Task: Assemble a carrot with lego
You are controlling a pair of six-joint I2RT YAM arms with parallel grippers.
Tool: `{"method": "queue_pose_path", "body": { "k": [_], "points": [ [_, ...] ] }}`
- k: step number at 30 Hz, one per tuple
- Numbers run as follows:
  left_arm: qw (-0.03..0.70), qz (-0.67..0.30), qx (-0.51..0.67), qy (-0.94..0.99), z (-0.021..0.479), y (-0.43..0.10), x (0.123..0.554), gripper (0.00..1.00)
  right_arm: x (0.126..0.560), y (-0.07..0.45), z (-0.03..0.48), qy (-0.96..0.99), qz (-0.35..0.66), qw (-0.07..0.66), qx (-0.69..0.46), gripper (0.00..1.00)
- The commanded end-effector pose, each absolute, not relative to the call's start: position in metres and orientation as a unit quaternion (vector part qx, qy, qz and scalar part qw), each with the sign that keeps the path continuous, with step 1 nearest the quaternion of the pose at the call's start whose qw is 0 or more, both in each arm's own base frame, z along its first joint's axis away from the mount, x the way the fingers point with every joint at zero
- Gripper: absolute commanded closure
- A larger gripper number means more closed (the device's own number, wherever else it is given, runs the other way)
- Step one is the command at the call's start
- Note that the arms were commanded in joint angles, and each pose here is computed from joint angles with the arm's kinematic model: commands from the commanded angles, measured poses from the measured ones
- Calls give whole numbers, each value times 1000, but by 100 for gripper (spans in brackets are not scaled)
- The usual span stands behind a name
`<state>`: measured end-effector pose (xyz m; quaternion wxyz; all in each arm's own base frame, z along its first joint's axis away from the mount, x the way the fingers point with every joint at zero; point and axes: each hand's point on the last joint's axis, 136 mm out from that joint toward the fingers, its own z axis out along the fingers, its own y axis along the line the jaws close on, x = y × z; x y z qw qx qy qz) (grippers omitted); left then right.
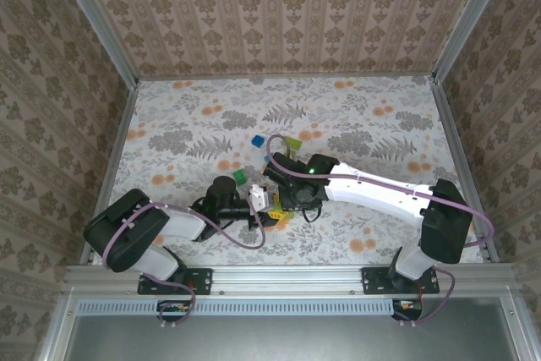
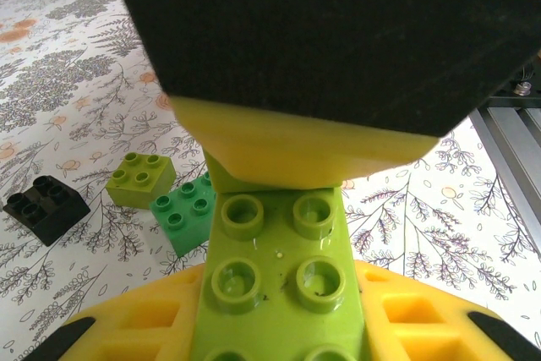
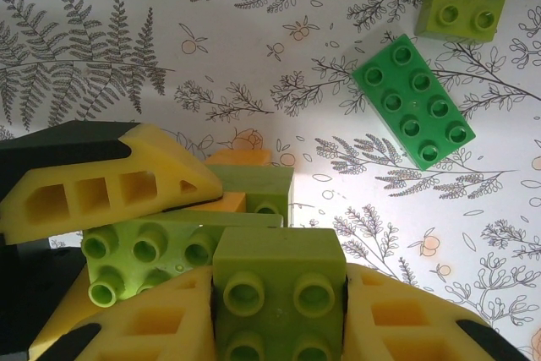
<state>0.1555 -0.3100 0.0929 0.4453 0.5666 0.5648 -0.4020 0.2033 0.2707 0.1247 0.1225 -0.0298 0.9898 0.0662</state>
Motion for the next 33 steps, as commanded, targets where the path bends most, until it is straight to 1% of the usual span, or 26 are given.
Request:
{"method": "queue_pose_path", "body": {
  "k": [1, 17, 27, 30, 33],
  "points": [
    [429, -380, 574, 585, 74, -308, 159, 73, 183, 254, 92, 997, 5, 66, -40, 75],
    [428, -376, 577, 585, 73, -309, 159, 73, 179, 255, 79, 998, -16, 45, -50, 74],
    [424, -374, 579, 587, 70, -309, 158, 73, 181, 256, 81, 997, -30, 44, -63, 73],
    [424, -373, 579, 587, 71, -310, 158, 73, 182, 257, 83, 996, -27, 45, -67, 71],
    [423, -374, 580, 588, 70, -310, 158, 73, 183, 264, 86, 996, -8, 50, -68, 64]
  ]
}}
